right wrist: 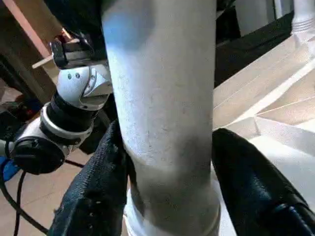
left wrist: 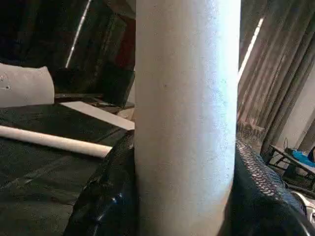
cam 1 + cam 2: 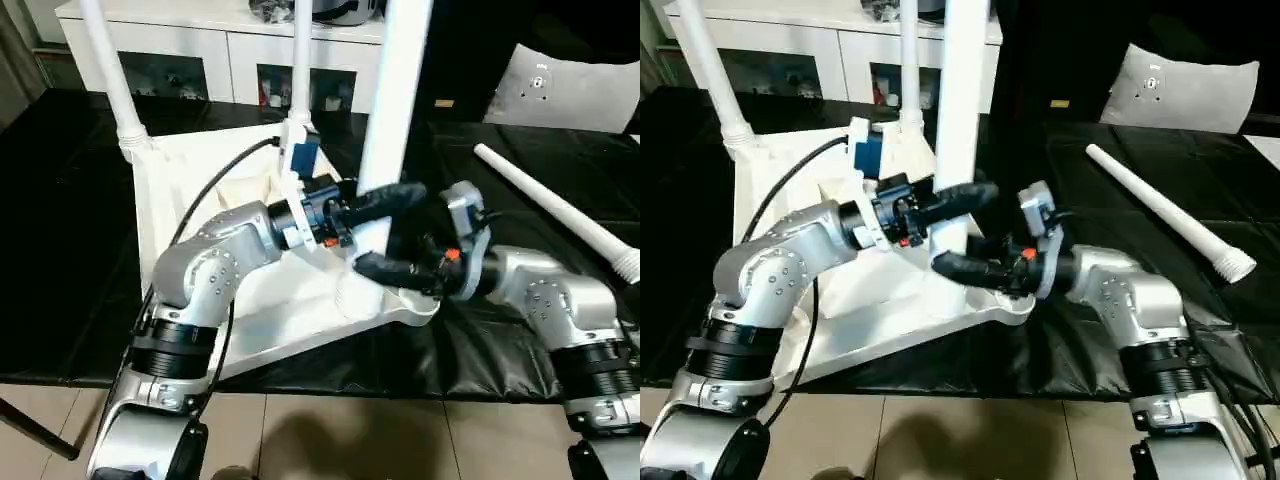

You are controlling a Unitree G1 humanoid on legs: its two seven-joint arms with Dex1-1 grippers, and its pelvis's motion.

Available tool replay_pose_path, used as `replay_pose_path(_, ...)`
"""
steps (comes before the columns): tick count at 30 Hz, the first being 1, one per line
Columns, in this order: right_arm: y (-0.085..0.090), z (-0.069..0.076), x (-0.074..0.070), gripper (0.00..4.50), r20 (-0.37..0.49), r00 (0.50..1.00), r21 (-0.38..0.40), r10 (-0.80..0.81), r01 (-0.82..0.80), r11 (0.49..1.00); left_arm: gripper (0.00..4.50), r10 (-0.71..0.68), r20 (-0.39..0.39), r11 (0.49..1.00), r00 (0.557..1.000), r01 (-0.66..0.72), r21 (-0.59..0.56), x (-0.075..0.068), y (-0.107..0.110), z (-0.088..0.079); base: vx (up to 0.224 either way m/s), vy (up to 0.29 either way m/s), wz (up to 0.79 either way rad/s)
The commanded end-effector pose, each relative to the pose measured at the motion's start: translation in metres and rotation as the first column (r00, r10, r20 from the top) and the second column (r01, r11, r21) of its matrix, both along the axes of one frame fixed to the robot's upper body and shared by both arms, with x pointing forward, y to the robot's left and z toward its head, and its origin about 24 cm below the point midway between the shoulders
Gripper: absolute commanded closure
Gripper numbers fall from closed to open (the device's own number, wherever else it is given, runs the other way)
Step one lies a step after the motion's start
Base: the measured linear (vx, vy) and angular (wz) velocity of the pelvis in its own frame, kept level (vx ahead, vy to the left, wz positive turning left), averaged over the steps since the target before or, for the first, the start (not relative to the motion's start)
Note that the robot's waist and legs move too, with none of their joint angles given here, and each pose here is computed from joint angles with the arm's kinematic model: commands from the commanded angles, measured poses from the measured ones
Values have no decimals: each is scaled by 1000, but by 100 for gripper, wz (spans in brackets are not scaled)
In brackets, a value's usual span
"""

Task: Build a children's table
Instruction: Pick table leg

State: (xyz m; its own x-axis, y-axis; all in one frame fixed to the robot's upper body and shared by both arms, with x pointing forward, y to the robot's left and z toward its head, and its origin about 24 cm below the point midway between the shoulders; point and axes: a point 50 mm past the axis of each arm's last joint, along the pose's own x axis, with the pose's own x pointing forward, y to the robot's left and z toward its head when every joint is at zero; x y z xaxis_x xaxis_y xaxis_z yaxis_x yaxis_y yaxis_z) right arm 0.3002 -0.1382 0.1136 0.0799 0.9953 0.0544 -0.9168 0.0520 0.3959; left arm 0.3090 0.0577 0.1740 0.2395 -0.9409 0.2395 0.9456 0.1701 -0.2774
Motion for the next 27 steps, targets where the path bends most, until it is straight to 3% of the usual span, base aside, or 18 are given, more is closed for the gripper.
replay_pose_path(1, -1, 3, 0, 223, 10, 1000, -9, -6, 6, 1000, 262, -38, 39, 999, 999, 39, -20, -5, -4, 7, 0, 0, 0)
replay_pose_path(4, -1, 2, 0, 253, 9, 1000, -11, -7, 7, 1000, 262, -35, 38, 999, 999, 36, -21, -5, -4, 6, 0, 0, 0)
replay_pose_path(16, 3, -6, 3, 259, 26, 998, -37, -62, 63, 997, 262, 29, 16, 1000, 999, -29, 3, 0, -4, 0, 0, 0, 0)
replay_pose_path(17, 3, -6, 4, 259, 37, 996, -38, -85, 86, 996, 206, 38, 10, 999, 999, -38, -2, 1, -4, -1, 0, 0, 0)
replay_pose_path(18, 4, -6, 7, 259, 47, 993, -39, -111, 113, 993, 192, 59, 5, 998, 998, -59, -7, 2, -3, -1, 0, 0, 0)
replay_pose_path(23, 6, -5, 12, 259, 89, 978, -38, -188, 192, 981, 159, 103, 37, 995, 994, -104, 12, 4, 0, -3, 0, 0, 0)
replay_pose_path(27, 14, -8, 27, 259, 163, 896, -35, -414, 424, 905, 131, 339, 118, 936, 933, -347, 60, 13, 10, -14, 0, 0, 0)
